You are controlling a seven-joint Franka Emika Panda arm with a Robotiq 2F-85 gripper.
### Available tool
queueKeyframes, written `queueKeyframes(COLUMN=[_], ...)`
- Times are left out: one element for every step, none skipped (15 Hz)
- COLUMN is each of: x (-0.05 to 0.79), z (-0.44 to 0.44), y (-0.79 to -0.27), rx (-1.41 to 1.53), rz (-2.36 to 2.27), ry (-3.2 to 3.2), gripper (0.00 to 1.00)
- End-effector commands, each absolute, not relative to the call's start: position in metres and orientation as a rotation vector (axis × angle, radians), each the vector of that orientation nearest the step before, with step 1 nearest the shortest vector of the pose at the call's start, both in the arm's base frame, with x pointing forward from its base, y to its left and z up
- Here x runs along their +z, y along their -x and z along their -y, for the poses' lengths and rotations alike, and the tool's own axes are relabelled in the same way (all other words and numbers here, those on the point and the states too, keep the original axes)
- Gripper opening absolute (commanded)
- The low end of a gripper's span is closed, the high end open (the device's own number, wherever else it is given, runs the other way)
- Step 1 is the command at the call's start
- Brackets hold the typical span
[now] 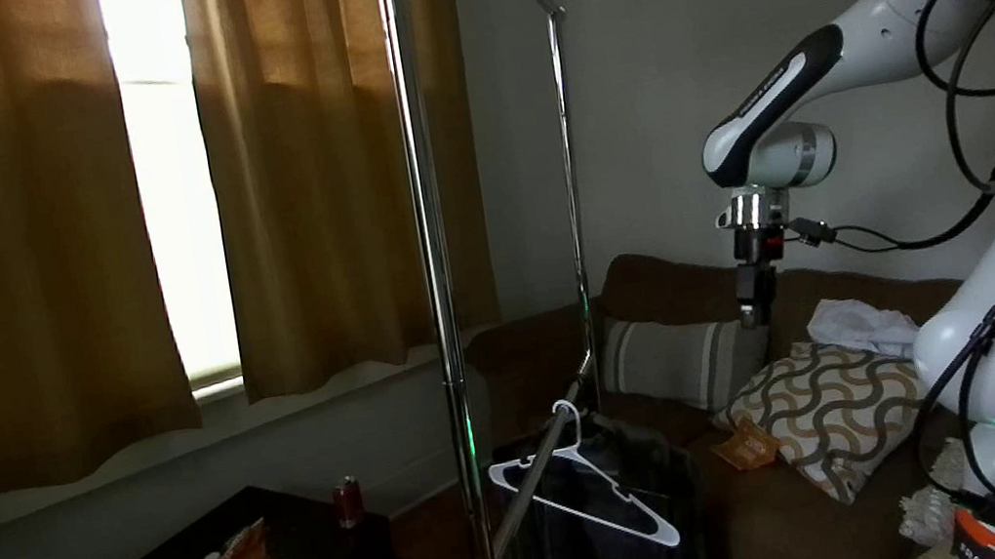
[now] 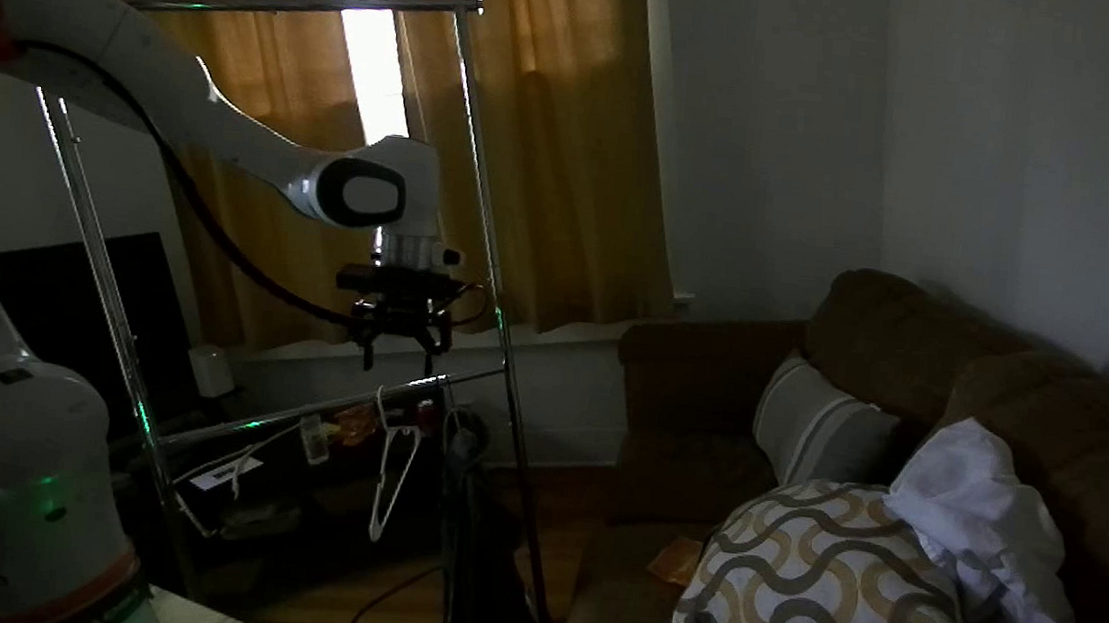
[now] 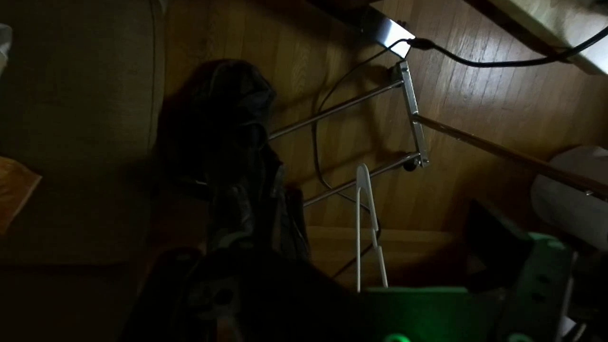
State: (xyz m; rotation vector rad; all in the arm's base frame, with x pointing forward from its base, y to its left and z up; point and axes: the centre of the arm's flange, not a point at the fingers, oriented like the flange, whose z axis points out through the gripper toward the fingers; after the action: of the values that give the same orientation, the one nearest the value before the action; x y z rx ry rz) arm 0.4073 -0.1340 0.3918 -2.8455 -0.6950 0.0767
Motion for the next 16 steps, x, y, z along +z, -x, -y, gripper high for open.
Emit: queueKeyframes(x=[0.383, 0.377, 0.374, 0.372, 0.372, 0.373, 0.373, 0.363, 0.353, 0.347, 0.340, 0.332, 0.323, 0.312, 0.301, 0.291], z=[0.131, 0.129, 0.128, 0.128, 0.128, 0.128, 0.128, 0.128, 0.123, 0.118, 0.111, 0.104, 0.096, 0.089, 0.080, 0.073], y=[-0.409, -0.411, -0.412, -0.413, -0.413, -0.413, -0.413, -0.417, -0.421, -0.423, -0.426, -0.430, -0.435, -0.440, -0.445, -0.450], rx=[0.078, 0.083, 0.088, 0.090, 0.089, 0.088, 0.087, 0.075, 0.053, 0.036, 0.005, -0.032, -0.071, -0.100, -0.125, -0.143], rz=[0.713, 0.722, 0.726, 0.728, 0.729, 0.730, 0.731, 0.734, 0.737, 0.743, 0.747, 0.751, 0.760, 0.772, 0.774, 0.787], ry=[2.828, 2.819, 2.816, 2.813, 2.813, 2.813, 2.812, 2.791, 2.770, 2.749, 2.737, 2.708, 2.683, 2.658, 2.637, 2.629], gripper=[1.00, 1.00, 1.00, 1.00, 1.00, 1.00, 1.00, 1.00, 1.00, 1.00, 1.00, 1.00, 1.00, 1.00, 1.00, 1.00])
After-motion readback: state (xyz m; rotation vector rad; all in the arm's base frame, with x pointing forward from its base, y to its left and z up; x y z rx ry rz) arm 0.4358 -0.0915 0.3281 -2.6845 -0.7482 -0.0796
